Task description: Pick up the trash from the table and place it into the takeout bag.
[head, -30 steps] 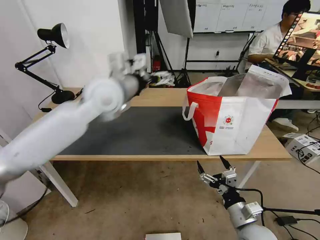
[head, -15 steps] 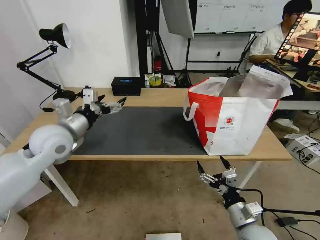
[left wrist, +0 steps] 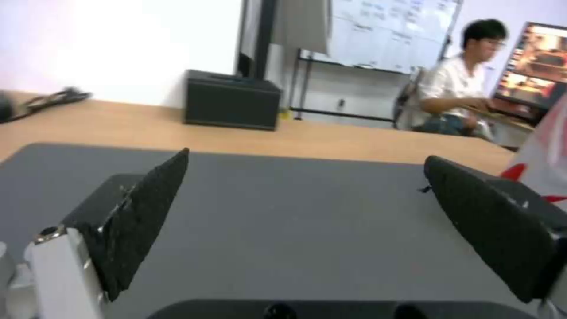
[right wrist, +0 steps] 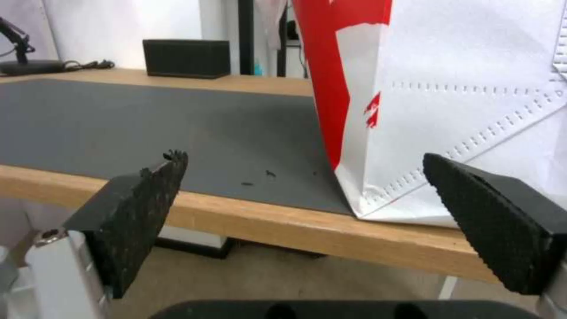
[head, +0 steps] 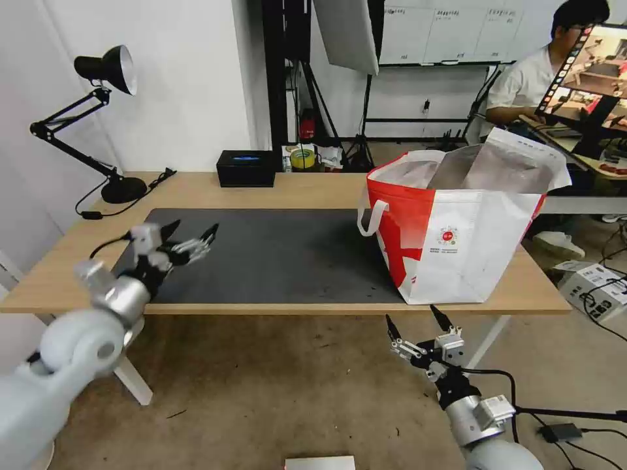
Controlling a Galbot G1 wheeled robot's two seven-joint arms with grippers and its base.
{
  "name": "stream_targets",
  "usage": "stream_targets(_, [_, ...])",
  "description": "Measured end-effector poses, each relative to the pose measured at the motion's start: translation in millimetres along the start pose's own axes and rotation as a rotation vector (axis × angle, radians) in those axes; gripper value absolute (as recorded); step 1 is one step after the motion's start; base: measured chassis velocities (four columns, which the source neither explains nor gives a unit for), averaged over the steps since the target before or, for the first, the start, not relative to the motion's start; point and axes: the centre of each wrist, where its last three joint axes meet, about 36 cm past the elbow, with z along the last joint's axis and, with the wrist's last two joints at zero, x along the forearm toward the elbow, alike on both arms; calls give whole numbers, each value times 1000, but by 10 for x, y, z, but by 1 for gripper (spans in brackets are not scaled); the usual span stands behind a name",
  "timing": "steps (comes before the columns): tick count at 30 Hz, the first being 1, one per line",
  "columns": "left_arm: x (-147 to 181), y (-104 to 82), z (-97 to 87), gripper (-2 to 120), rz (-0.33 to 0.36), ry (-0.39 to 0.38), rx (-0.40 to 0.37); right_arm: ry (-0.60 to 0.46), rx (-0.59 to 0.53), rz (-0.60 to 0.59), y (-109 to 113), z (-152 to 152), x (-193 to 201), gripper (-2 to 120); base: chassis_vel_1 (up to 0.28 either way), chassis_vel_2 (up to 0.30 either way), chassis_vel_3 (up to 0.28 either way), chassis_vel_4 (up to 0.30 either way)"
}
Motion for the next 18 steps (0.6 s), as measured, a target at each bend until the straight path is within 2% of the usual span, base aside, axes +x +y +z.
stream_targets(1, [48, 9, 49, 100, -9, -1, -2, 0, 0, 0, 0, 0, 0, 100, 0, 0, 0, 0])
stream_targets(3, [273, 48, 275, 100, -43, -8, -31, 0, 0, 0, 0, 0, 0, 100, 0, 0, 0, 0])
stream_targets(4, [273, 48, 275, 100, -43, -8, -31, 0, 0, 0, 0, 0, 0, 100, 0, 0, 0, 0])
stream_targets(7, [491, 83, 477, 100, -59, -10, -65, 0, 0, 0, 0, 0, 0, 100, 0, 0, 0, 0])
stream_targets(12, [654, 120, 611, 100, -72, -16, -81, 0, 0, 0, 0, 0, 0, 100, 0, 0, 0, 0])
stream_targets(18, [831, 101, 755, 100, -94, -14, -58, 0, 0, 0, 0, 0, 0, 100, 0, 0, 0, 0])
